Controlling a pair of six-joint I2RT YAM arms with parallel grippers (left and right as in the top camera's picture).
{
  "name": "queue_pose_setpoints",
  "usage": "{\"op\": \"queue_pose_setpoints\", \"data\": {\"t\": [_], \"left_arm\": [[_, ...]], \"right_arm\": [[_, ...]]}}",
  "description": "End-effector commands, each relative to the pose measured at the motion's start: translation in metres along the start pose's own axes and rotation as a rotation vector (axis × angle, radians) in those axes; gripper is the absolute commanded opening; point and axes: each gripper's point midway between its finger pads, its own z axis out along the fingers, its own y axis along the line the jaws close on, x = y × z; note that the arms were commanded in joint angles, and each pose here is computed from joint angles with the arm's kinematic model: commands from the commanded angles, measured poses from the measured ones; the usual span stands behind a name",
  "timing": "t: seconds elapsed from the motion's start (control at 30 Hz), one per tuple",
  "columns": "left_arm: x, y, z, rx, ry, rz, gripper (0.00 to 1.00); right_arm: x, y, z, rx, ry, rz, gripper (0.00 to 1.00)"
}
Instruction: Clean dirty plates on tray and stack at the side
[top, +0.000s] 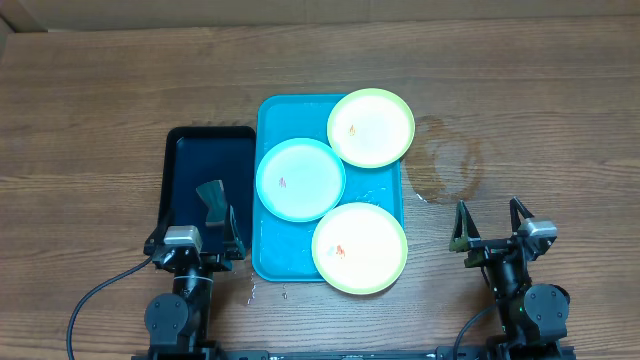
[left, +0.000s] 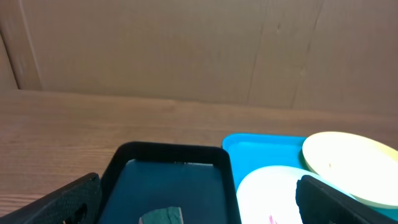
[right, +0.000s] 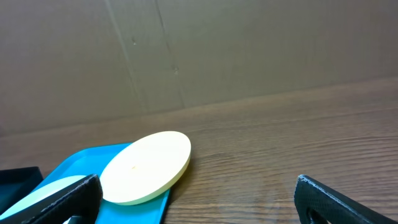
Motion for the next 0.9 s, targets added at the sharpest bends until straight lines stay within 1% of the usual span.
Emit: {"op": "queue_pose_setpoints", "data": {"t": [0.0,0.33,0.6,0.87], "left_arm": [[-0.02,0.003,-0.003,-0.022,-0.052,0.026,1.0],[-0.022,0.003,-0.003,-0.023,-0.06,0.025,1.0],[-0.006,0.01,-0.003,-0.059,0.005,0.027,1.0],[-0.009,0.011,-0.004,-0.064,-0.008,0.02,1.0]], "right_arm": [[0.002,0.001,0.0,-0.006,-0.001,0.002,1.0],[0.001,0.001,0.0,-0.007,-0.005,0.002,1.0],[0.0,0.001,0.0,-0.007,-0.009,0.001,1.0],[-0.005,0.002,0.0,-0.012,-0.032,0.001,1.0]]}}
